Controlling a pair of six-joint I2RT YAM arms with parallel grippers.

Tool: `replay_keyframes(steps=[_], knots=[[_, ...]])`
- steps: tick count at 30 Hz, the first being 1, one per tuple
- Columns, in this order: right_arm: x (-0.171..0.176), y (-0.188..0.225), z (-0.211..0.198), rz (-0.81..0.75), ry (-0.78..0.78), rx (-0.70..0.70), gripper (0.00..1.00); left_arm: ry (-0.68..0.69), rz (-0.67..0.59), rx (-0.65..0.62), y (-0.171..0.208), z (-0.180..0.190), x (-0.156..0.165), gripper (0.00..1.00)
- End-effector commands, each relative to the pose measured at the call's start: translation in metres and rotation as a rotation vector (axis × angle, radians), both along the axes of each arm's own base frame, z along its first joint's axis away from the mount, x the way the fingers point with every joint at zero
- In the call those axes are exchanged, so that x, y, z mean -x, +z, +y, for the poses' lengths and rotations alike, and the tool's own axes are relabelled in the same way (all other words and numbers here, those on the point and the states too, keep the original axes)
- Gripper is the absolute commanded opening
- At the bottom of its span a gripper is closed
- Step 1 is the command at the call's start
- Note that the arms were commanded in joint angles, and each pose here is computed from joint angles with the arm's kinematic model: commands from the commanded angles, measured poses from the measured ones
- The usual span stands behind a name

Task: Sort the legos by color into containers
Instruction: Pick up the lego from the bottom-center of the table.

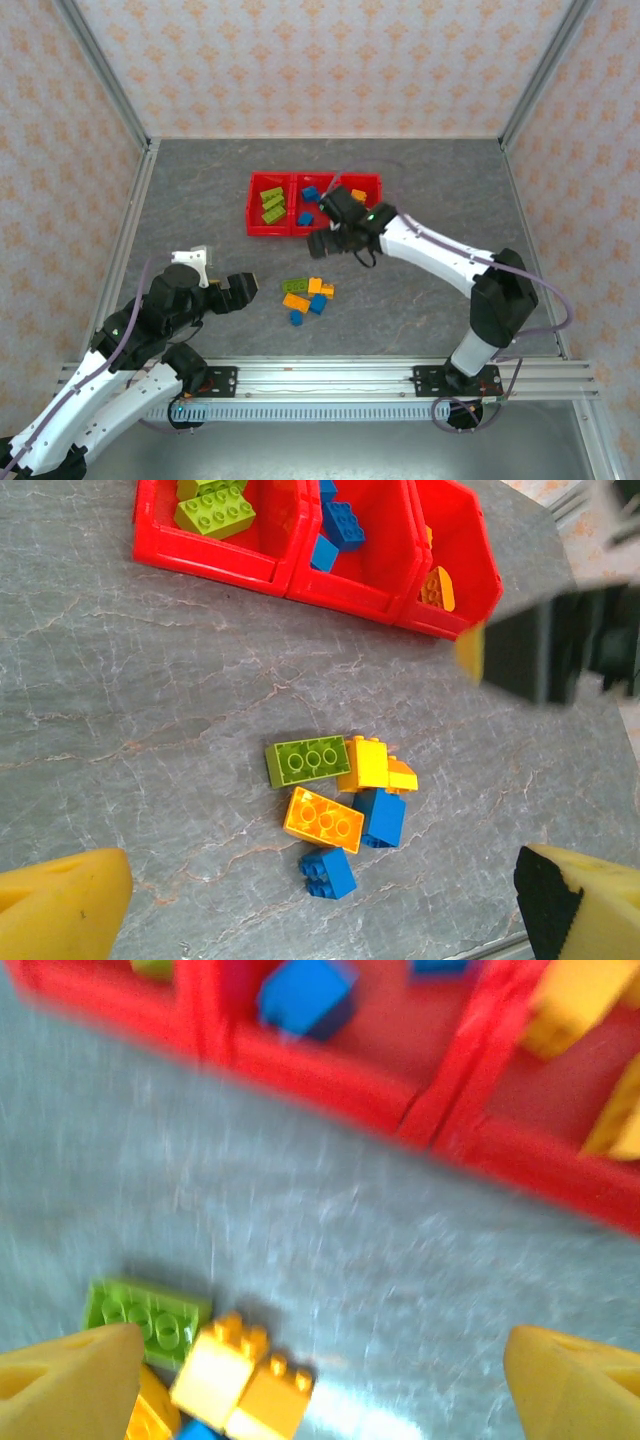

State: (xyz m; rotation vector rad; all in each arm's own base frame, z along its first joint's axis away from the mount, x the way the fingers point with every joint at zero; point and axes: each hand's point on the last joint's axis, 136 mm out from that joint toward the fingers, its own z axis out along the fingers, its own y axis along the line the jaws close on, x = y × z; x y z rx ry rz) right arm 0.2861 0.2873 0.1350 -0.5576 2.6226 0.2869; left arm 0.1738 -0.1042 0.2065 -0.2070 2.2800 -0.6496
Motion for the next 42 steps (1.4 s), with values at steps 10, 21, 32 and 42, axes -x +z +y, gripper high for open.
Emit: replay_keyframes(steps=[10,21,32,42], knots=[[0.041,-0.050,0.015,0.005,0.363,0.236,0.89,-0.010,-0.032,0.020,0.006,-0.001,0.001,0.99],[0.036,-0.084,0.028,0.046,0.400,0.324,0.88,-0.005,-0.020,0.009,0.000,0.000,0.002,0.99],[0.018,-0.095,0.018,0.063,0.335,0.338,0.73,-0.005,-0.018,0.007,-0.001,0.000,0.002,0.99],[0.022,-0.107,0.022,0.095,0.370,0.322,0.65,-0.005,-0.014,0.004,-0.002,0.000,0.001,0.99]])
